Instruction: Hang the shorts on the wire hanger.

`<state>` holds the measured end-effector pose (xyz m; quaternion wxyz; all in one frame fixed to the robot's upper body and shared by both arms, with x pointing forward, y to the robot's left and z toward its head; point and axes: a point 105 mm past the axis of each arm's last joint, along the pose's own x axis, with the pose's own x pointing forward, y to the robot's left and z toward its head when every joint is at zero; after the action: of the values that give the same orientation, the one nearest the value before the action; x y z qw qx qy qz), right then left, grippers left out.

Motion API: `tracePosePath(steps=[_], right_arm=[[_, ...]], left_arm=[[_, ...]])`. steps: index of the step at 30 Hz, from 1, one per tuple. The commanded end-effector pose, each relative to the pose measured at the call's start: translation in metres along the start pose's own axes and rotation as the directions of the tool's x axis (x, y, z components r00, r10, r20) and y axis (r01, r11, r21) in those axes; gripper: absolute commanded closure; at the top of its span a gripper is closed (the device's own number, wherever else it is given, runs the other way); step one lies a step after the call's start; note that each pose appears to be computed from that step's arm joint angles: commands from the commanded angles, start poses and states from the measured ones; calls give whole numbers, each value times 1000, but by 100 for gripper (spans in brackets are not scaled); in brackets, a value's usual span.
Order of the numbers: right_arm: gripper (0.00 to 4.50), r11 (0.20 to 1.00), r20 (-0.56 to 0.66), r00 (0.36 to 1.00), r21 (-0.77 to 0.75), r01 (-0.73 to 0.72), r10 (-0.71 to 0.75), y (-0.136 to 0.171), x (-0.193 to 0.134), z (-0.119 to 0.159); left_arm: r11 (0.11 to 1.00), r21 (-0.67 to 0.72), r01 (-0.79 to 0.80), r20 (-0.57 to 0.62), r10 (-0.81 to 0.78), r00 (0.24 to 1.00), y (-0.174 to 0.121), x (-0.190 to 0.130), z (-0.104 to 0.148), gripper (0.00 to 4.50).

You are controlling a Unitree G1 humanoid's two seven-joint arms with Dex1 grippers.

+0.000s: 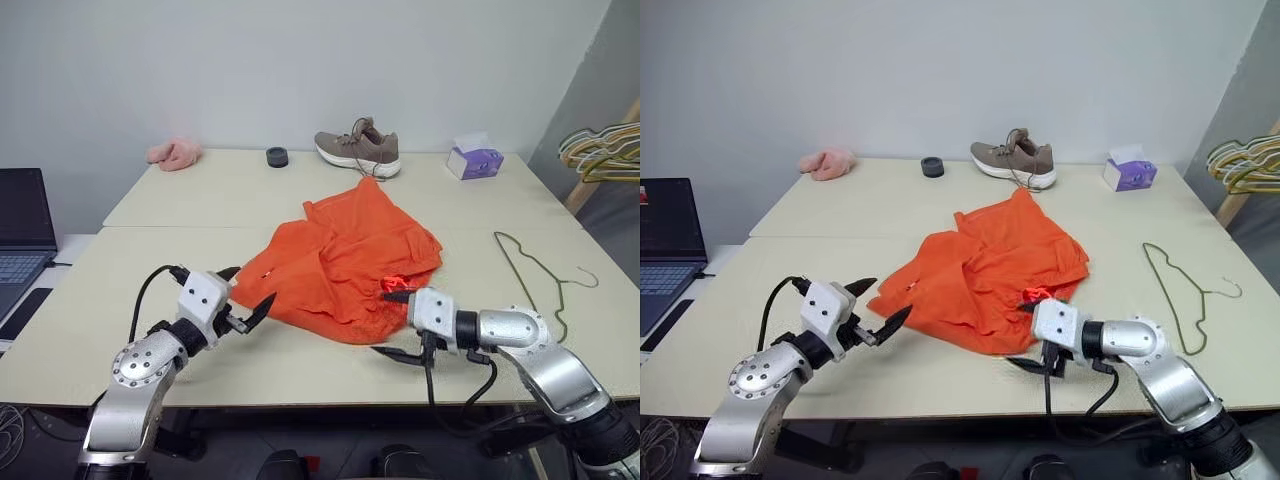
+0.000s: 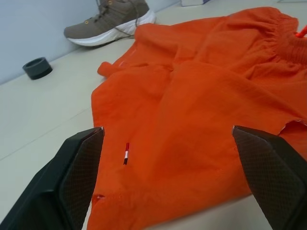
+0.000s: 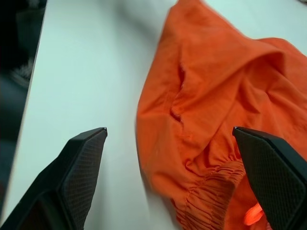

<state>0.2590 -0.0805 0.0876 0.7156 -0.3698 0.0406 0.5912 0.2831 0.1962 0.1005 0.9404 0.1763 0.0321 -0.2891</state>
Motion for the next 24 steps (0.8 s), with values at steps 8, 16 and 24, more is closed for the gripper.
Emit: tracePosePath(steps=[8,16,24], right_arm=[[3,918,-183,983,-384,-100,30,-12,18,-24],[165,894,-208,976,-446,-41,-60,-39,15,-26],[444,944,-67,994,-322,66,-92,-55,8,9]], left_arm=[[992,98,78,25,-81,996,-3,7,6,0],[980,158,122,-2,-124,992,-11,7,-2,0],[936,324,139,-40,-133,990,-6,21,-4,0]])
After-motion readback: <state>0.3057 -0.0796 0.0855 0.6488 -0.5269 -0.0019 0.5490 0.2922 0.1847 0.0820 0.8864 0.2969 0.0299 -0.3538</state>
